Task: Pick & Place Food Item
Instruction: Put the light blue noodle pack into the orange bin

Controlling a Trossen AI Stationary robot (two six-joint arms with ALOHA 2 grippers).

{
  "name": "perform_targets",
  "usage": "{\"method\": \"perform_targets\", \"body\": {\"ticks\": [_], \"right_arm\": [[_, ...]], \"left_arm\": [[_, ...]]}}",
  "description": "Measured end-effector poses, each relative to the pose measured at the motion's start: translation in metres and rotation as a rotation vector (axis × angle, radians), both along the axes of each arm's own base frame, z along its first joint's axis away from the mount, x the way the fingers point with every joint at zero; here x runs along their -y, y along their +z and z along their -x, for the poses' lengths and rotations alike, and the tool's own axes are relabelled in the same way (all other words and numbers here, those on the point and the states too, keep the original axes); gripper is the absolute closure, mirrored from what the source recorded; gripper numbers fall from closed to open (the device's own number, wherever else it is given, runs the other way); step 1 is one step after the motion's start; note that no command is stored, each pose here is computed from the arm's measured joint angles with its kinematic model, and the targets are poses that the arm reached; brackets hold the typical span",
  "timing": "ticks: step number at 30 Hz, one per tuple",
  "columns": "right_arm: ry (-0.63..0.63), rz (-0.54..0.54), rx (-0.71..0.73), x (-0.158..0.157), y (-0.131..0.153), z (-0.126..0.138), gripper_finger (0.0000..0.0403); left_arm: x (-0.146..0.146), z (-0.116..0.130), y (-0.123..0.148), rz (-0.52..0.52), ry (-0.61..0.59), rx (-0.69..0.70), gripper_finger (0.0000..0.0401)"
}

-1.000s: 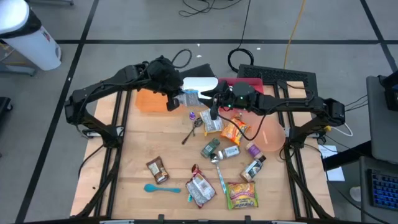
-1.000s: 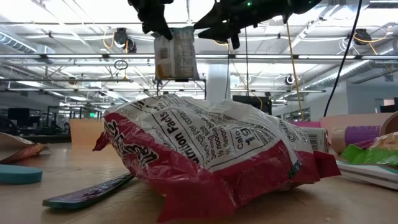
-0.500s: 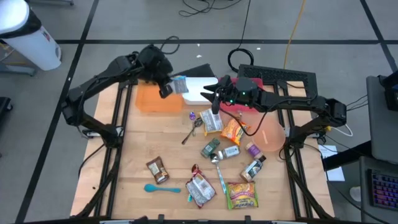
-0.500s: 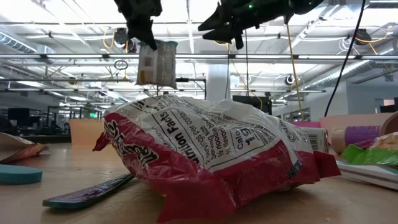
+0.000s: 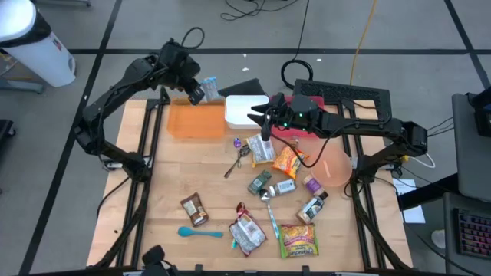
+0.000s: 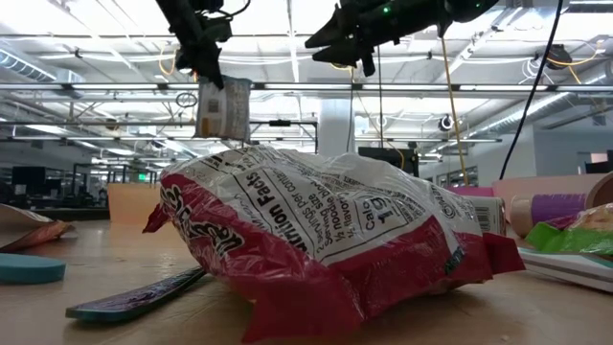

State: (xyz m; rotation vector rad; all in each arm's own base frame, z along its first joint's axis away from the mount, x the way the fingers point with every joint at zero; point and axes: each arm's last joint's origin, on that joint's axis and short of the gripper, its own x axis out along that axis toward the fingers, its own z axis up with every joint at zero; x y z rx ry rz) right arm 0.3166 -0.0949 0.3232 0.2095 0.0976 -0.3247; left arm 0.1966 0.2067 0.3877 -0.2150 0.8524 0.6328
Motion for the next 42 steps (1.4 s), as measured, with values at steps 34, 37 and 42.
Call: {"method": "perform_targets", "body": {"ticks": [34, 37, 42], "right_arm": [[-0.001, -0.025, -0.076, 0.0, -0.008, 0.001, 0.0248], [-0.001, -0.025, -0.076, 0.0, -0.008, 0.001, 0.0248], [-0.001, -0.024, -0.076, 0.0, -0.008, 0.001, 0.0248]], "left_arm": [[-0.002, 0.003, -0.117, 0.236, -0.227, -0.045, 0.04], [0.008, -0.006, -0.12, 0.209, -0.264, -0.09, 0.0398], [0.022, -0.019, -0.125, 0.144, -0.298, -0.171, 0.0398]]}}
